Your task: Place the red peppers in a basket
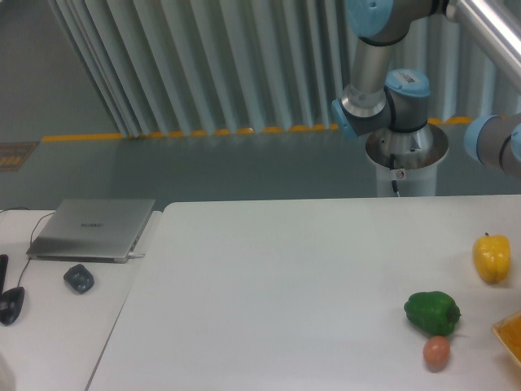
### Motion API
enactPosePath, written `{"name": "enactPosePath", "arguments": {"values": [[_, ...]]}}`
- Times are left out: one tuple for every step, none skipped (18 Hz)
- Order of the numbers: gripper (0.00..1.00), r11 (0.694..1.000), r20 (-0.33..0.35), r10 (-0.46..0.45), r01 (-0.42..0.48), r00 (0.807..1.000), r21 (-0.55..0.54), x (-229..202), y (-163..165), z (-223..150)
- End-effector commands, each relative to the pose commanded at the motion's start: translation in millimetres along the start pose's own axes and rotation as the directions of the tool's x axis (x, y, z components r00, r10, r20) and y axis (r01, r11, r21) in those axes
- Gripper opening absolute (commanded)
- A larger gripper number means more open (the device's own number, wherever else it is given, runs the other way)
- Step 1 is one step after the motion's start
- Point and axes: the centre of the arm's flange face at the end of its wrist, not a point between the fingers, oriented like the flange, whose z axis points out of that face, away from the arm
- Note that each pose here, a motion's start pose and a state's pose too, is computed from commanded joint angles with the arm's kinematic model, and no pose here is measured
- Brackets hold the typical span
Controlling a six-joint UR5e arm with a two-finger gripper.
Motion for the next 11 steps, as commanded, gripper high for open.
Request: {"name": "enactPosePath", "arguments": {"values": [[1.00, 1.000, -0.003, 0.000, 0.000, 1.000, -0.001, 1.5, 0.2, 0.8], [1.00, 1.000, -0.003, 0.002, -0.002, 1.000, 0.001, 2.3, 0.2, 0.8], [1.00, 1.000, -0.003, 0.002, -0.002, 1.000, 0.001, 2.4, 0.4, -0.1], [1.00, 1.000, -0.003, 0.002, -0.002, 1.000, 0.001, 2.4, 0.4, -0.1], [1.00, 1.000, -0.003, -0.001, 0.001, 1.000, 0.001, 2.8, 0.5, -0.5], [1.00, 1.000, -0.005, -0.001, 0.001, 1.000, 0.001, 3.8, 0.7, -0.4], [1.00, 1.000, -0.011, -0.001, 0.001, 1.000, 0.001, 6.2, -0.4, 1.9], [1.00, 1.000, -0.014, 0.008, -0.008, 1.000, 0.001, 9.6, 0.7, 0.0], [1.00, 1.000, -0.015, 0.007, -0.007, 1.000, 0.000, 11.1, 1.2, -1.2], [1.00, 1.000, -0.017, 0.004, -0.004, 1.000, -0.004, 12.5, -0.1, -1.8], [1.00, 1.000, -0.027, 0.001, -0.001, 1.000, -0.007, 16.6, -0.6, 1.4]]}}
